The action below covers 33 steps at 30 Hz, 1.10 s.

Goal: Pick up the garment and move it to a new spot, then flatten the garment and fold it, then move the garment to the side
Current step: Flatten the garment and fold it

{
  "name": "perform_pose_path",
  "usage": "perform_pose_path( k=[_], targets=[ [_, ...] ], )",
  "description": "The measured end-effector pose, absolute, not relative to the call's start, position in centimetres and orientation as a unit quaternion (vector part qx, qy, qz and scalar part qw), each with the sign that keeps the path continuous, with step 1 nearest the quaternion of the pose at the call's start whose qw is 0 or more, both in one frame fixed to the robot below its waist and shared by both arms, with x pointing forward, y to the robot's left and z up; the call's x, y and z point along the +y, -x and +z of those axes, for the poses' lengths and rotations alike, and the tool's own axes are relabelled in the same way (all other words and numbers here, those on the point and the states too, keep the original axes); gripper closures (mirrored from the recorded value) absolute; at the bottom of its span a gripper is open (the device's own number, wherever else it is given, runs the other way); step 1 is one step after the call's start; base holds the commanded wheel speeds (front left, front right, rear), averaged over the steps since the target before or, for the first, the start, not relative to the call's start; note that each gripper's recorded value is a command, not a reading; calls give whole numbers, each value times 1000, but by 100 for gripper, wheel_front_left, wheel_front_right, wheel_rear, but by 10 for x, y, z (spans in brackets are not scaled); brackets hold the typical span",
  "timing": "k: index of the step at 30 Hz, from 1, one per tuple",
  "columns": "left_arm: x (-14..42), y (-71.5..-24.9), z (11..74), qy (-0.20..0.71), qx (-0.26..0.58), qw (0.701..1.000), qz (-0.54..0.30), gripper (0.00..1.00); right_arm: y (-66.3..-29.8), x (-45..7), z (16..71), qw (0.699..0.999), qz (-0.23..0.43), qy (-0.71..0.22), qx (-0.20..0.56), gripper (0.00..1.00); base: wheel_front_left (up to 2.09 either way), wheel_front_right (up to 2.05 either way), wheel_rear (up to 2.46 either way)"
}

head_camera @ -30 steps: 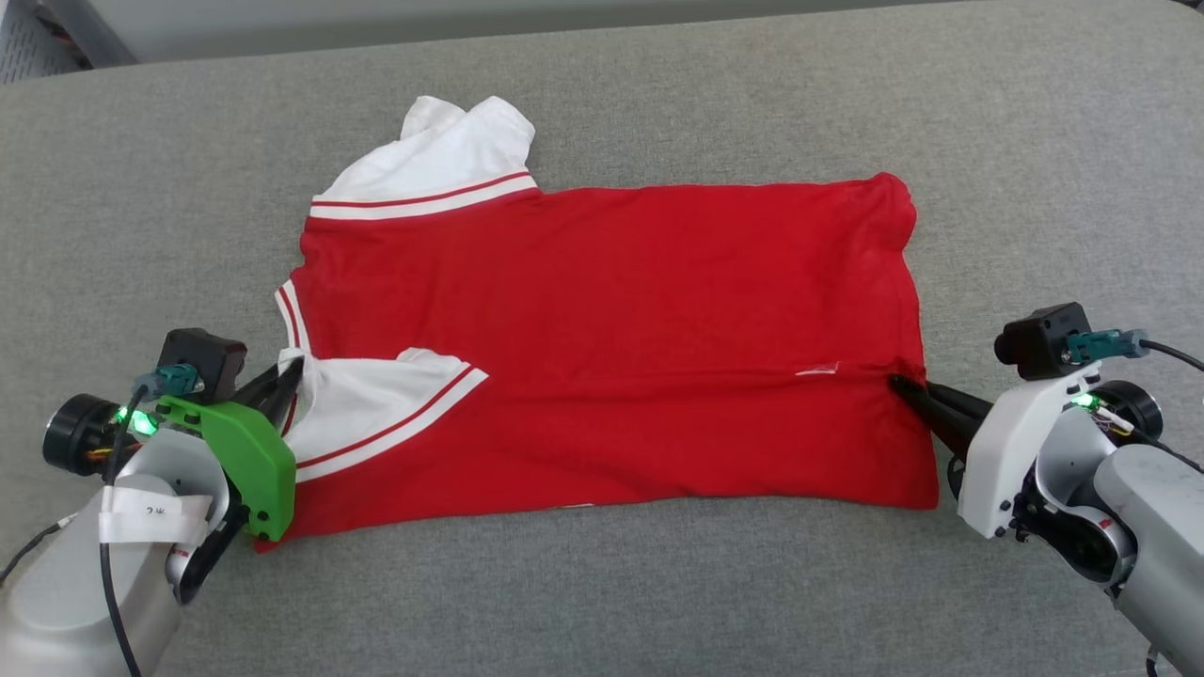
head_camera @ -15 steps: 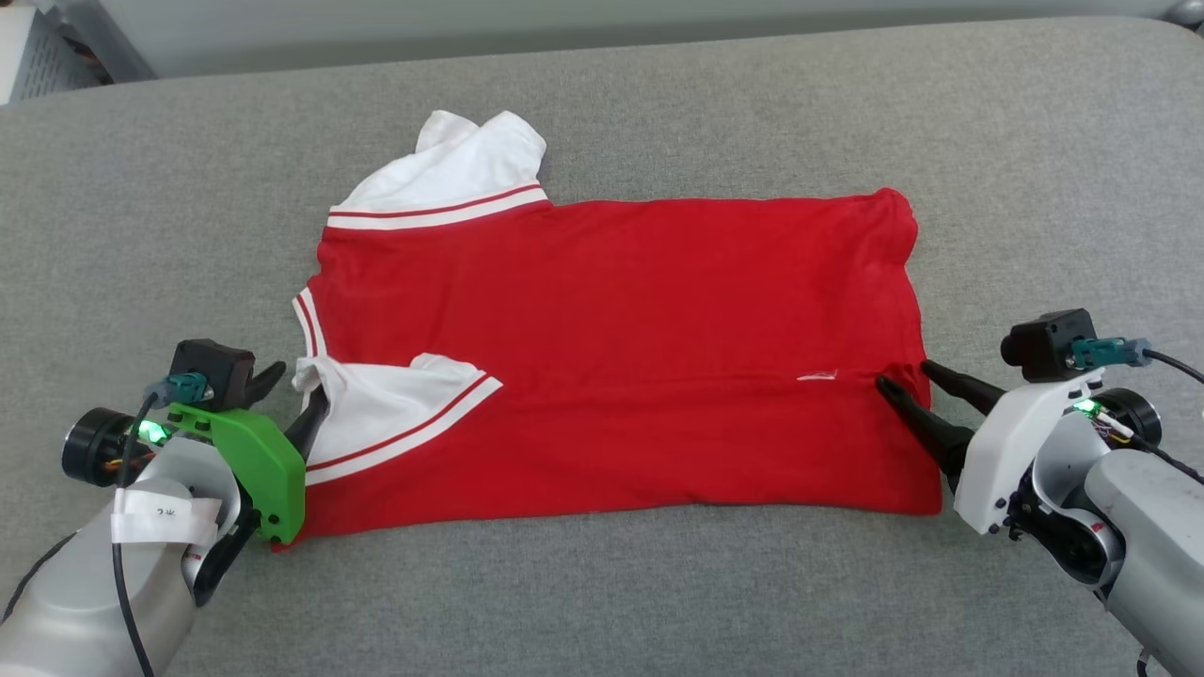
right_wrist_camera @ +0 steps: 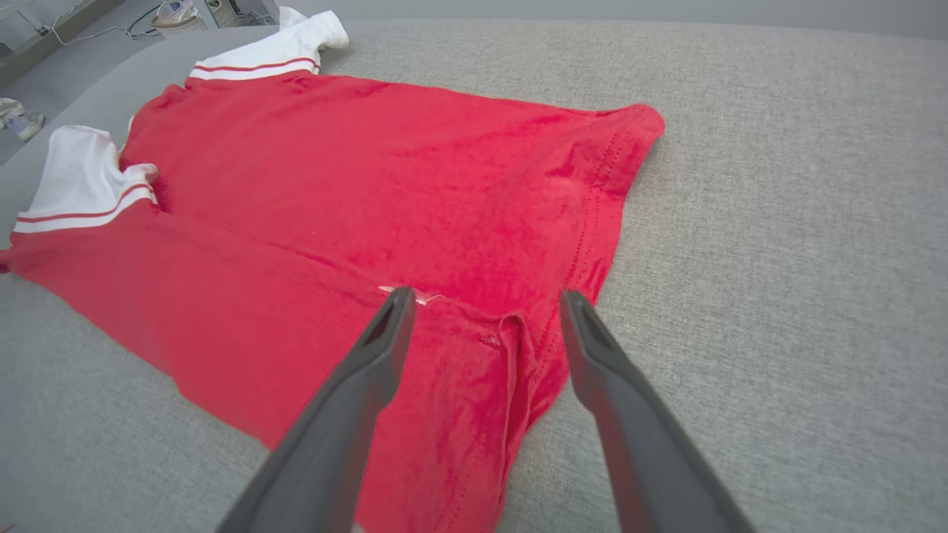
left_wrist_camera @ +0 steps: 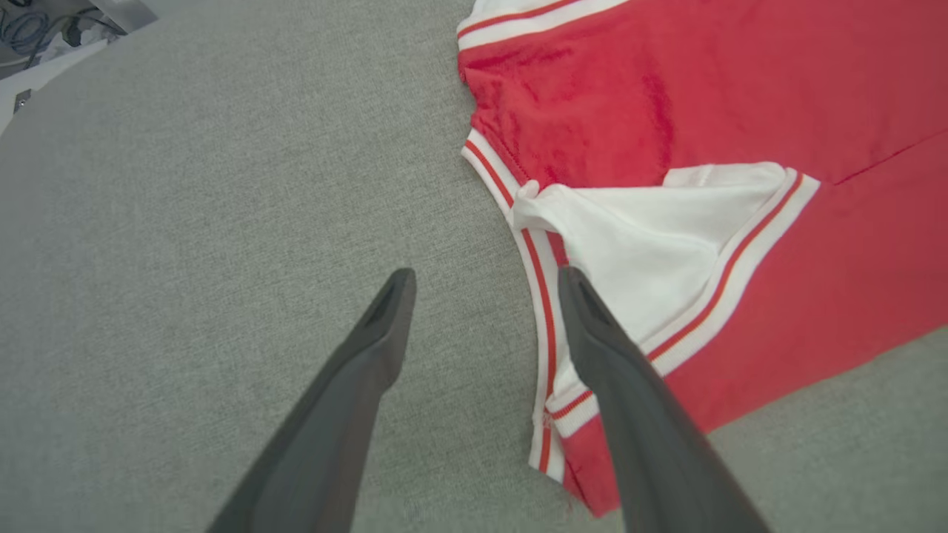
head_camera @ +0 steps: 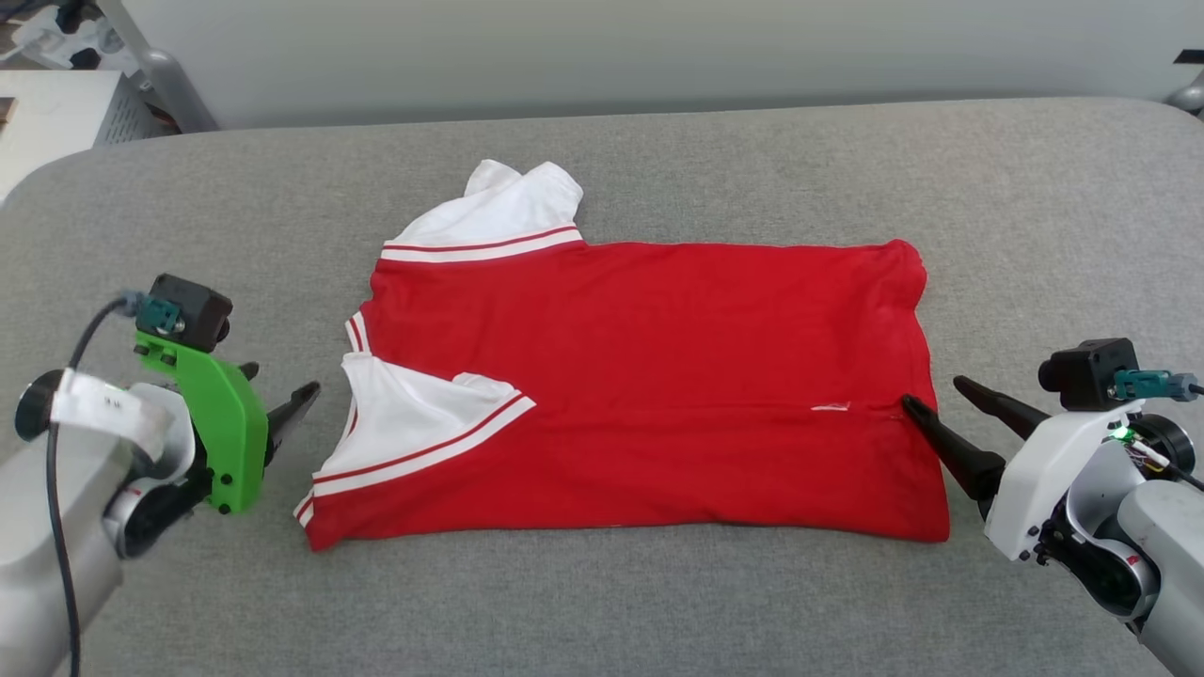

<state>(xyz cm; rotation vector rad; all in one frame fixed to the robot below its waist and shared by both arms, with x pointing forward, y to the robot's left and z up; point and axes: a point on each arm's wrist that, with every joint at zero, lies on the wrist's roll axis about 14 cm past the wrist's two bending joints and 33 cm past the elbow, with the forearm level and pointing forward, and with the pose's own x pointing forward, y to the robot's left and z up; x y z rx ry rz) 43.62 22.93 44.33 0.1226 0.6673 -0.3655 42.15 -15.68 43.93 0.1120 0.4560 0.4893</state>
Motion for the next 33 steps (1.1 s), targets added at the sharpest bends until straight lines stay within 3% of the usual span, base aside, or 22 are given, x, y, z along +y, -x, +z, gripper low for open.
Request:
perform_pose_path(
  k=[16,24,31,32,33],
  targets=[
    [213,-392,411,-72,513,826,-223,0,-418,-152,441,942,242,-60,224,0,0,0,0],
    [220,-375,368,-70,568,793,-209,0,-416,-159,432,942,232,-66,235,0,0,0,0],
    [220,-374,354,-64,582,785,-202,2,-416,-166,429,943,222,-66,240,0,0,0,0],
    [220,-373,354,-64,582,785,-202,62,-416,-166,430,943,222,-66,239,0,0,0,0],
    [220,-373,354,-65,580,786,-203,100,-417,-167,431,943,221,-65,238,0,0,0,0]
  ],
)
